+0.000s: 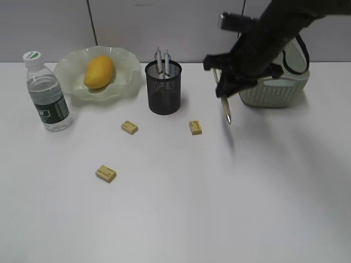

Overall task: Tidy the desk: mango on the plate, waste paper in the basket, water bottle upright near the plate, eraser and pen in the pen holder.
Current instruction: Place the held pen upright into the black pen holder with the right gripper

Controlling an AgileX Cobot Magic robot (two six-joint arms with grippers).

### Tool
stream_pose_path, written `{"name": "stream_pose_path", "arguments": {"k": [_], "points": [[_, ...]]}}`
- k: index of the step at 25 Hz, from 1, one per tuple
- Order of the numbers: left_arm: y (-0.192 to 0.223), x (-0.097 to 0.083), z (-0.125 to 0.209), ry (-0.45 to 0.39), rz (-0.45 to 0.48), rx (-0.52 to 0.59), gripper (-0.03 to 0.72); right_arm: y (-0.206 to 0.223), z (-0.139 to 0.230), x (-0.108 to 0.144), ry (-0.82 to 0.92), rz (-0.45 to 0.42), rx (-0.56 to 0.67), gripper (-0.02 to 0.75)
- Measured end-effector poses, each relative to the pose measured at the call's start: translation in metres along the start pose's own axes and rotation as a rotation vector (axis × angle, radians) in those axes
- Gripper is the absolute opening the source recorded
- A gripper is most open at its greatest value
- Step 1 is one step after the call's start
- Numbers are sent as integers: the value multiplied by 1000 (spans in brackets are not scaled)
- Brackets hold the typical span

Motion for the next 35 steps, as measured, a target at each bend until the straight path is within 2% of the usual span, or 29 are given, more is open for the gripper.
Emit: {"name": "stream_pose_path", "arguments": {"k": [5,9,12,18,22,31,35], "points": [[0,0,0,0,0,0,532,-44,-62,51,-124,-96,-270,118],[0,0,0,0,0,0,532,-73,-98,87,-203,-117,-496,118],[0,0,0,0,0,0,532,-86,-115,103,-254,-104,-651,118],[0,0,0,0,0,0,532,-92,-133,113,-287,-69,-829,118],[0,0,0,0,0,0,532,-64,-133,109,-298,-47,-814,118],[0,0,0,0,0,0,532,28,-114,92,-326,-6,-655,118],[0,0,0,0,0,0,532,52,-103,88,-333,-2,-588,118]]}}
Point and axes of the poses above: a point on each arm's last joint axis where the gripper is mounted, y pointing out along that axis toward the gripper, x along the wrist's bending axis when the last joint is at zero, z = x × y, the point moved 6 cm from there along y, pointing out along that axis toward the gripper, and after that the axes turned 10 degrees about -y, right-handed, at the moved point
